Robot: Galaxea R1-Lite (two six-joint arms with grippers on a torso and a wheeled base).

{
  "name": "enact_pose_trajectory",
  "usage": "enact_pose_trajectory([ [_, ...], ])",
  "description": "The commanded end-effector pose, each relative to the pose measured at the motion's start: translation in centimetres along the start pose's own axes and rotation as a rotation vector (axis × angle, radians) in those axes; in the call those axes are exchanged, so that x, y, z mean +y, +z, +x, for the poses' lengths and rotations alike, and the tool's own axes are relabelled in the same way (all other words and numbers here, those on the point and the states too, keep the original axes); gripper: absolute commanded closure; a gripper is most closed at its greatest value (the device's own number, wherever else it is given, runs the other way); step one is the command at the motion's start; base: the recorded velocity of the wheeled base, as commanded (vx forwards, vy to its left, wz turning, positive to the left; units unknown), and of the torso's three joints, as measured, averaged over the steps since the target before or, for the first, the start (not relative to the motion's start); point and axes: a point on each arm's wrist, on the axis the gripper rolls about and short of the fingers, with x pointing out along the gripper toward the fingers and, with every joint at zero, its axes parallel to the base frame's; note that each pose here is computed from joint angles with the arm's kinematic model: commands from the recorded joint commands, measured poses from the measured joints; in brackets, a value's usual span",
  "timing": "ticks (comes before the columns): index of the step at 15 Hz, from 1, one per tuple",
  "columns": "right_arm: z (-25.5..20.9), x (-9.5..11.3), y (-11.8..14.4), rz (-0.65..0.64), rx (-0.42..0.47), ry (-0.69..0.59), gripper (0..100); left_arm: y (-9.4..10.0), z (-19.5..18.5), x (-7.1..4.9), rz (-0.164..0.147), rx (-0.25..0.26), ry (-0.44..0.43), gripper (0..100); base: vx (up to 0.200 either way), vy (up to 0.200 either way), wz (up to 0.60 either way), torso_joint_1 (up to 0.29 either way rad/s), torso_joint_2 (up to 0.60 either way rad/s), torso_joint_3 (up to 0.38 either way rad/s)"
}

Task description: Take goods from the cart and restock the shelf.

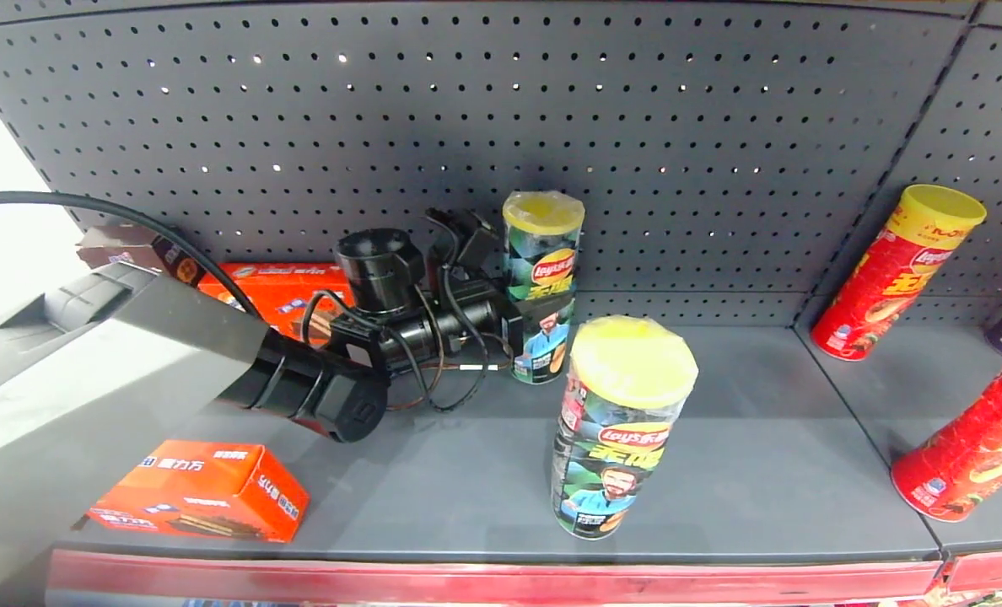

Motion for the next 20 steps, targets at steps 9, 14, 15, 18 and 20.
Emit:
enact_pose_trajectory([
  [9, 0.0, 0.0, 0.0, 0.000, 0.000, -0.001, 0, -0.5, 0.3, 0.5, -0.003, 0.002, 0.002, 0, 0.000, 0.000, 0.00, 0.000, 0.00, 0.000],
  [14, 0.0, 0.0, 0.0, 0.000, 0.002, 0.001, 0, 2.2, -1.4, -0.2, -0.027, 0.052, 0.019, 0, 0.000, 0.000, 0.00, 0.000, 0.00, 0.000],
  [15, 0.0, 0.0, 0.0, 0.000, 0.001, -0.001, 0, 2.7, -1.7, -0.4, -0.027, 0.070, 0.020, 0, 0.000, 0.000, 0.00, 0.000, 0.00, 0.000],
  [18, 0.0, 0.0, 0.0, 0.000, 0.001, -0.001, 0, 3.4, -2.3, -0.7, -0.001, 0.133, 0.053, 0, 0.000, 0.000, 0.00, 0.000, 0.00, 0.000],
  [20, 0.0, 0.0, 0.0, 0.000, 0.001, -0.001, 0, 4.1, -2.8, -1.1, -0.011, 0.165, 0.071, 0, 0.000, 0.000, 0.00, 0.000, 0.00, 0.000],
])
